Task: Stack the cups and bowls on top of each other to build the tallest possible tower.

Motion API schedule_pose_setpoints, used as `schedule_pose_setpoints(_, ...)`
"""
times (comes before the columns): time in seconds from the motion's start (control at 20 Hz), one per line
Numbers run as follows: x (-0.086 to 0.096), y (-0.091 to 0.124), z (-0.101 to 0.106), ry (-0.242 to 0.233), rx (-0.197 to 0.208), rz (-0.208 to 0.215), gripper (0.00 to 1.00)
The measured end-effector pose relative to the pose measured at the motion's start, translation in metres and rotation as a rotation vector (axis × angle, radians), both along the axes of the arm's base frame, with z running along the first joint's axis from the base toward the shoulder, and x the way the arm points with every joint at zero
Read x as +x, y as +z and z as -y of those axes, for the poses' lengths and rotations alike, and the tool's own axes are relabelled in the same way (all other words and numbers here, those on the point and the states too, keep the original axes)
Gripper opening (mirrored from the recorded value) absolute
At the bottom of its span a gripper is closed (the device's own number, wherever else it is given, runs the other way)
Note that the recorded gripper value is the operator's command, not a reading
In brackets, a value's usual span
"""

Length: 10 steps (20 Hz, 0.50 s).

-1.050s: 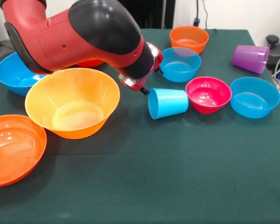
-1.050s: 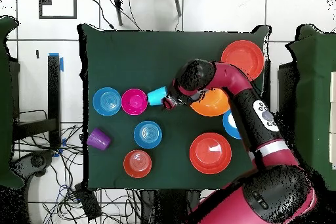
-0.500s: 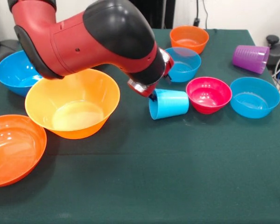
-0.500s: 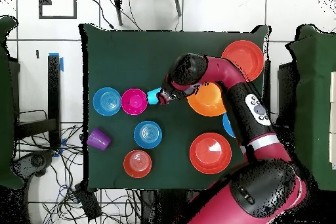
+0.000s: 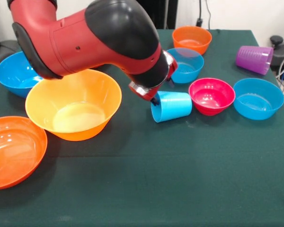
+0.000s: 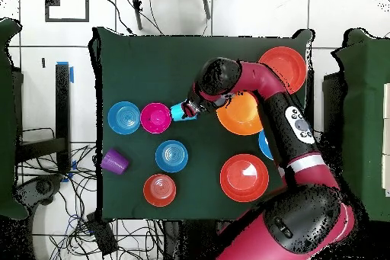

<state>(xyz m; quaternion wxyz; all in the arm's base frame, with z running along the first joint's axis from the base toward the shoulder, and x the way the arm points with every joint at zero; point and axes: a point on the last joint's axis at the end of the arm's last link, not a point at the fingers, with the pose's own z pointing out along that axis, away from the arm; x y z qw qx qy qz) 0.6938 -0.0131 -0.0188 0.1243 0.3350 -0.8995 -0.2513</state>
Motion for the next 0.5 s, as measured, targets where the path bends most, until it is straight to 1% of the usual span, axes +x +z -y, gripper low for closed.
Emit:
schedule_pose_setpoints(0.15,0.000,0.001,0.010,-0.012,-0.003,0.002,1.00)
schedule_pose_setpoints(0.5,-0.001,0.000,0.019,-0.025,-0.006,-0.002,1.00)
